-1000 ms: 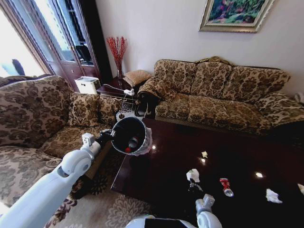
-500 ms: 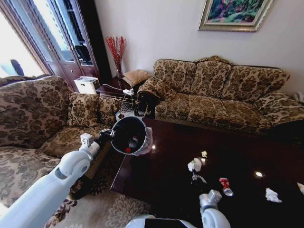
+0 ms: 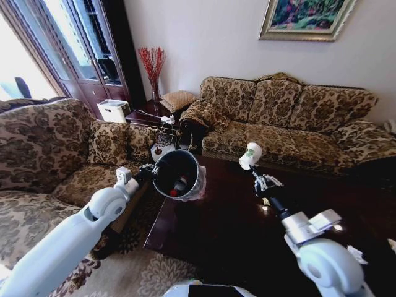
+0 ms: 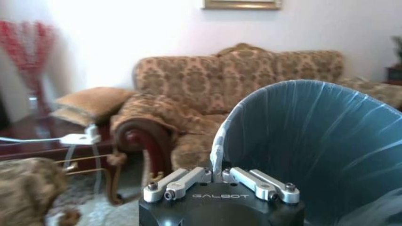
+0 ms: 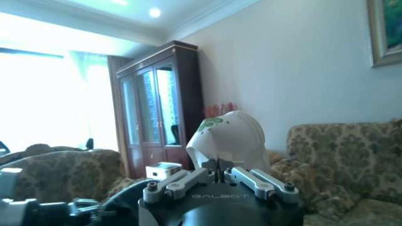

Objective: Move to the front of the table and place the trash on the table into the trash bin.

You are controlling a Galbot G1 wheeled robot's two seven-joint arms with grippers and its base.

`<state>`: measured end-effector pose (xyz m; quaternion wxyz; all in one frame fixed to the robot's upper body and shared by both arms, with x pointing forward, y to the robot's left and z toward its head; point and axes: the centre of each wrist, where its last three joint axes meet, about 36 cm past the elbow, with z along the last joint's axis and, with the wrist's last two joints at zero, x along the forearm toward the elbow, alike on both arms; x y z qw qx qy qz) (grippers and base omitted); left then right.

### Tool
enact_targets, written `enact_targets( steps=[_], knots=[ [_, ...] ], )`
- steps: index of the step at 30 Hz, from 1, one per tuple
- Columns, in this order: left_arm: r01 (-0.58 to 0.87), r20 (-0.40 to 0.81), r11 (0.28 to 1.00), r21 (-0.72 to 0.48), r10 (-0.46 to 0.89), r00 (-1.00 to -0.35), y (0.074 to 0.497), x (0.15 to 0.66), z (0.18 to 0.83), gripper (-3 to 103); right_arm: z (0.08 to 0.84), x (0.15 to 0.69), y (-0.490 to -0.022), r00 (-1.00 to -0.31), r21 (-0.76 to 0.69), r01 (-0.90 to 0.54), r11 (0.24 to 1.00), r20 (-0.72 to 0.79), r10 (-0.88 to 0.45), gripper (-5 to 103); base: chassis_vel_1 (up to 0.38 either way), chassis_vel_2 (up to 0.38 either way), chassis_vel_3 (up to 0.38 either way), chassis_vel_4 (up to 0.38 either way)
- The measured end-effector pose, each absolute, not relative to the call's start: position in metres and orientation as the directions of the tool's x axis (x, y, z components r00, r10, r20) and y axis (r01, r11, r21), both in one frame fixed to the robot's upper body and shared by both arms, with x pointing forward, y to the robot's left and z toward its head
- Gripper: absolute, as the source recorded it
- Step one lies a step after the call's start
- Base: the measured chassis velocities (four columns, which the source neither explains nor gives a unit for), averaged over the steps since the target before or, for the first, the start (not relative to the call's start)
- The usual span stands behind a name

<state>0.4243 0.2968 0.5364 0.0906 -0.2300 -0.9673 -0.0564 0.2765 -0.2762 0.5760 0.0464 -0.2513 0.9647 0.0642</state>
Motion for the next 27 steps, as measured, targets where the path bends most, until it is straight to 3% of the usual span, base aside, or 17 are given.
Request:
enact_targets(
  steps=[5, 13, 27],
  knots=[
    [0.552, 0.231, 0.833, 0.031, 0.532, -0.815, 0.264, 0.443, 0.53, 2, 0.587, 0.284, -0.276, -0.792, 0.113, -0.61, 0.784, -0.092, -0.603, 0, 0.0, 0.0, 0.0, 0.0],
    [0.625, 0.231, 0.781, 0.016, 0.605, -0.762, 0.224, 0.468, 0.54, 2, 0.585, 0.289, -0.266, -0.734, 0.1, -0.679, 0.728, -0.062, -0.676, 0, 0.0, 0.0, 0.0, 0.0],
    [0.665, 0.247, 0.746, 0.009, 0.643, -0.725, 0.208, 0.453, 0.55, 2, 0.577, 0.29, -0.253, -0.705, 0.08, -0.709, 0.701, -0.035, -0.709, 0, 0.0, 0.0, 0.0, 0.0]
  ],
)
